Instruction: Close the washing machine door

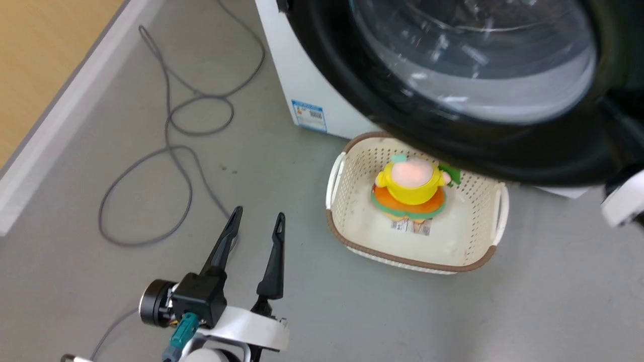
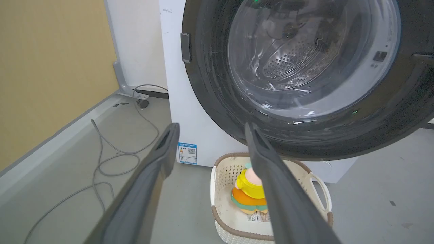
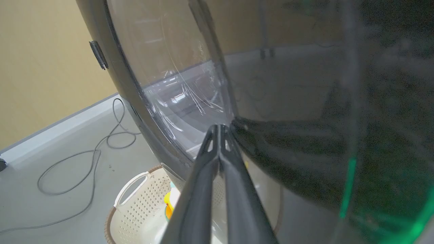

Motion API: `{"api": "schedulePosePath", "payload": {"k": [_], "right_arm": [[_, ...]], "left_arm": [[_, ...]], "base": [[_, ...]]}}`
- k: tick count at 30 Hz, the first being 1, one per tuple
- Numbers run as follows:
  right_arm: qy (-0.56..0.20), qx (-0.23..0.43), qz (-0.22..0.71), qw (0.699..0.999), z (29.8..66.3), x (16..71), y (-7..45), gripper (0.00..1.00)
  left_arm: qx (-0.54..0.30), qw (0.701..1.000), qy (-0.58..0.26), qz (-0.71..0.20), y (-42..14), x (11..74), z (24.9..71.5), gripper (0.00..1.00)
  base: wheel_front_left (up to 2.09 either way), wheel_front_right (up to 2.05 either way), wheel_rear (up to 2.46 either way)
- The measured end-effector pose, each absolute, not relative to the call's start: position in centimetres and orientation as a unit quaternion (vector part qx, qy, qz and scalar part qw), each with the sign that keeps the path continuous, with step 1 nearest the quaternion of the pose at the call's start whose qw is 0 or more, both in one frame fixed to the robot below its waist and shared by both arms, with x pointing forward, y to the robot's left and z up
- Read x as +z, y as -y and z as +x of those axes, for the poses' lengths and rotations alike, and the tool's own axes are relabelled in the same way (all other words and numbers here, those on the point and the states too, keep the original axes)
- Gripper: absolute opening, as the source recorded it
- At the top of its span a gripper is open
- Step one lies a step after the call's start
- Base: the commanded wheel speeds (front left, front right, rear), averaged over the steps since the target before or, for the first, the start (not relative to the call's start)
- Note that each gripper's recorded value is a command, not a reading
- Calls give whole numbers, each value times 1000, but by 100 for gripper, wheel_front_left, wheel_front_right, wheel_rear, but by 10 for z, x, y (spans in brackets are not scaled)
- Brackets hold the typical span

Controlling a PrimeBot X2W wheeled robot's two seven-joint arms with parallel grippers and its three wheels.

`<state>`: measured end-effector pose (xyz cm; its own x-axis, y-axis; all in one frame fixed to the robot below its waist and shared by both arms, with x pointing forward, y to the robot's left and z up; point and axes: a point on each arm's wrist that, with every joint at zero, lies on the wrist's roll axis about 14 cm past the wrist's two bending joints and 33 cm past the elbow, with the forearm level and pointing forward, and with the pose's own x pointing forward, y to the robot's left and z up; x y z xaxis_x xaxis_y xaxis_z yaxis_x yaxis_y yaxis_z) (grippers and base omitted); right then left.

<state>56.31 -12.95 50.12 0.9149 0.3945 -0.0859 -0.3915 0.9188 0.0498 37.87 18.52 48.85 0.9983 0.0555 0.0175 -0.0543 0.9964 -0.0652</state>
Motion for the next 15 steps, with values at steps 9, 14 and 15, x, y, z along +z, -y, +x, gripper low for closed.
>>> {"api": "schedulePosePath", "payload": {"k": [9, 14, 15], "right_arm": [[-70, 163, 13, 984, 615, 501, 149, 0], [-85, 134, 31, 987, 634, 499, 163, 0], [-88, 130, 34, 987, 637, 498, 164, 0]], "left_arm": [[33, 999, 0, -27, -190, 481, 388, 100], [35, 999, -5, -31, -191, 478, 389, 100], [35, 999, -6, -32, -190, 477, 389, 100]], "base": [[0, 0, 0], [0, 0, 0], [0, 0, 0]]}}
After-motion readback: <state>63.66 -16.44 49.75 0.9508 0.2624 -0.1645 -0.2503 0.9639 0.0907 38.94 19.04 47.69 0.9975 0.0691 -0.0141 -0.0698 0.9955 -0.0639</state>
